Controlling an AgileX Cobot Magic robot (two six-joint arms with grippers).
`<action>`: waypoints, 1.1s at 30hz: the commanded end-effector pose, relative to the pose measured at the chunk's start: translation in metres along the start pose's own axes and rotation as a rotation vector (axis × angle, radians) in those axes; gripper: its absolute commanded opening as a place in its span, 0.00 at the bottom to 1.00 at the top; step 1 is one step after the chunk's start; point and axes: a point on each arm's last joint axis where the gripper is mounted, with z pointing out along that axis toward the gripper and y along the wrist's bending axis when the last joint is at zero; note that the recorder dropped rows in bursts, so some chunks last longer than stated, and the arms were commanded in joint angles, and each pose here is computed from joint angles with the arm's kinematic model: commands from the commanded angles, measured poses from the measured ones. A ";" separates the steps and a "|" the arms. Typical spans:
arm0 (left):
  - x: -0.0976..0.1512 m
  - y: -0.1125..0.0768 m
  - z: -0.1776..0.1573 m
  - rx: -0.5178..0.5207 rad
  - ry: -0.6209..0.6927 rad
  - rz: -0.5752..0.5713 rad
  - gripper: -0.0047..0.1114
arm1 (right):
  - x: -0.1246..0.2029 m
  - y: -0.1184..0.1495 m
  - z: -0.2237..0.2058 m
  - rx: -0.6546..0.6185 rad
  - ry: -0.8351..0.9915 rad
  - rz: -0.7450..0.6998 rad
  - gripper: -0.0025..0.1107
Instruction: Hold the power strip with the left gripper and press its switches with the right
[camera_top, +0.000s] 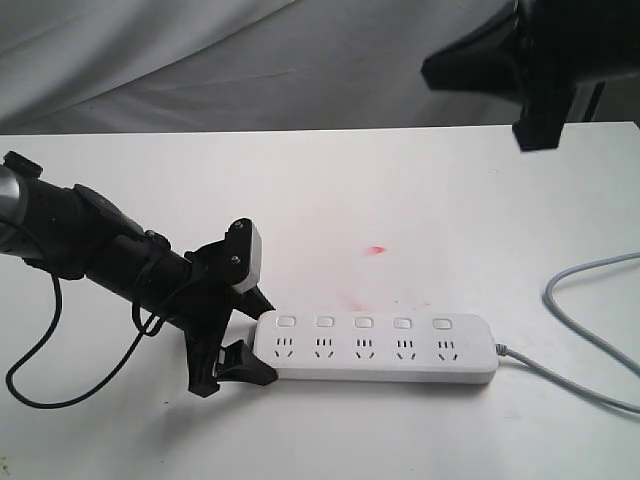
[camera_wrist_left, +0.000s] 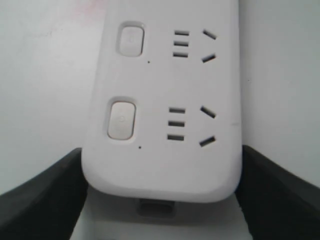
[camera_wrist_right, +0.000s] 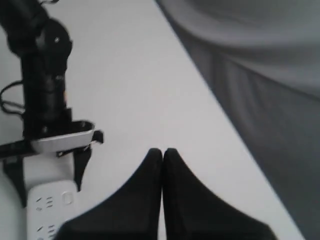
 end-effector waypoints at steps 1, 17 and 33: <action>-0.001 0.003 0.000 -0.023 0.009 0.004 0.04 | -0.029 0.006 -0.040 0.266 -0.068 0.060 0.02; -0.001 0.003 0.000 -0.023 0.009 0.004 0.04 | -0.076 0.069 -0.131 0.604 -0.287 0.028 0.02; -0.001 0.003 0.000 -0.023 0.009 0.004 0.04 | -0.077 0.106 -0.124 0.245 -0.253 0.016 0.02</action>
